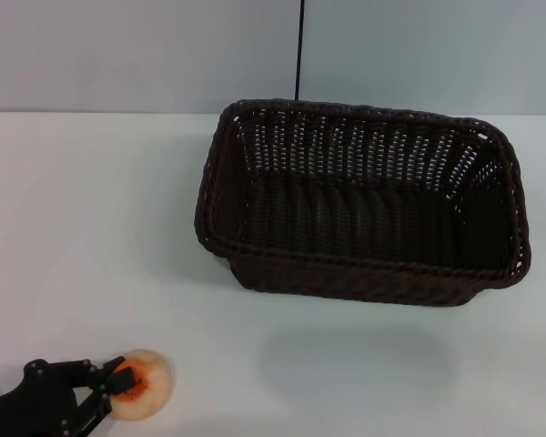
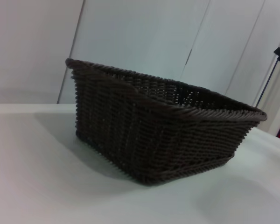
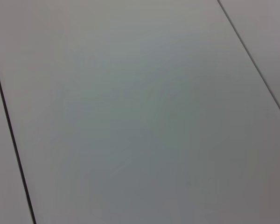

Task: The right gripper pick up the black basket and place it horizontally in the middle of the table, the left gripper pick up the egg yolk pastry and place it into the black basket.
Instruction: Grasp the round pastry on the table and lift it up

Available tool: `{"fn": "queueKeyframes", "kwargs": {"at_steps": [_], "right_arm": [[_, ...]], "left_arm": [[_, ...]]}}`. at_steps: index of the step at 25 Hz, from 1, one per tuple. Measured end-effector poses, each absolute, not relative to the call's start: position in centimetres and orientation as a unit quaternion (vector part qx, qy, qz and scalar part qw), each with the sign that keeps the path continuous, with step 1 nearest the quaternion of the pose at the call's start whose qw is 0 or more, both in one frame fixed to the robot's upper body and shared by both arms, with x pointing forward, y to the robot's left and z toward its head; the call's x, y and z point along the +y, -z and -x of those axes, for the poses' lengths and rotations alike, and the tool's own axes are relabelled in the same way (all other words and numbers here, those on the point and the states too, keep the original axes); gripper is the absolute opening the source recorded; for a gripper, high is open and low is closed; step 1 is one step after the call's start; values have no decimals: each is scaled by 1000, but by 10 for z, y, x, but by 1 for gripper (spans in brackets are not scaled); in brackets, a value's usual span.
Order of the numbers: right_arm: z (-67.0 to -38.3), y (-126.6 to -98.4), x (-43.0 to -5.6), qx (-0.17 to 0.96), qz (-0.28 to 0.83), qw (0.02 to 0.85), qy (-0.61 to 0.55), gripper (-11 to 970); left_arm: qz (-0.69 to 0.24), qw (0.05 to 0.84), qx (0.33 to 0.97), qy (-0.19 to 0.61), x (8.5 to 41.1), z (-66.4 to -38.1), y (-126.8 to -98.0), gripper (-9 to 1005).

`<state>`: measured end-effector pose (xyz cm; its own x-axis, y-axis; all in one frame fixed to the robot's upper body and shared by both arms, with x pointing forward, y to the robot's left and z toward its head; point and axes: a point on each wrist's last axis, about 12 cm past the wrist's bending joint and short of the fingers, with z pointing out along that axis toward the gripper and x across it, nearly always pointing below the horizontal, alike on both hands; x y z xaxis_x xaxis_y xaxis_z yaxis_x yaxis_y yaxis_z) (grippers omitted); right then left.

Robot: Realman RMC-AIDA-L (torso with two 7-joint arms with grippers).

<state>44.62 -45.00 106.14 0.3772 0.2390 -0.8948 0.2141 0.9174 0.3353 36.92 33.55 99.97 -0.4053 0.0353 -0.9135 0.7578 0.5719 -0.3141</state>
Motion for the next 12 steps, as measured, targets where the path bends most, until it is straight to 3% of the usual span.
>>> {"fn": "queueKeyframes", "kwargs": {"at_steps": [6,12], "right_arm": [[-448,-1062,-449,557,-203,805,-9,408],[-448,-1061,-448,557,-203,805,-10,408]], "left_arm": [[-261,491,732,394,335,-369,-1006,119],[-196,584,677,403,340,-385,-1029,69]]}}
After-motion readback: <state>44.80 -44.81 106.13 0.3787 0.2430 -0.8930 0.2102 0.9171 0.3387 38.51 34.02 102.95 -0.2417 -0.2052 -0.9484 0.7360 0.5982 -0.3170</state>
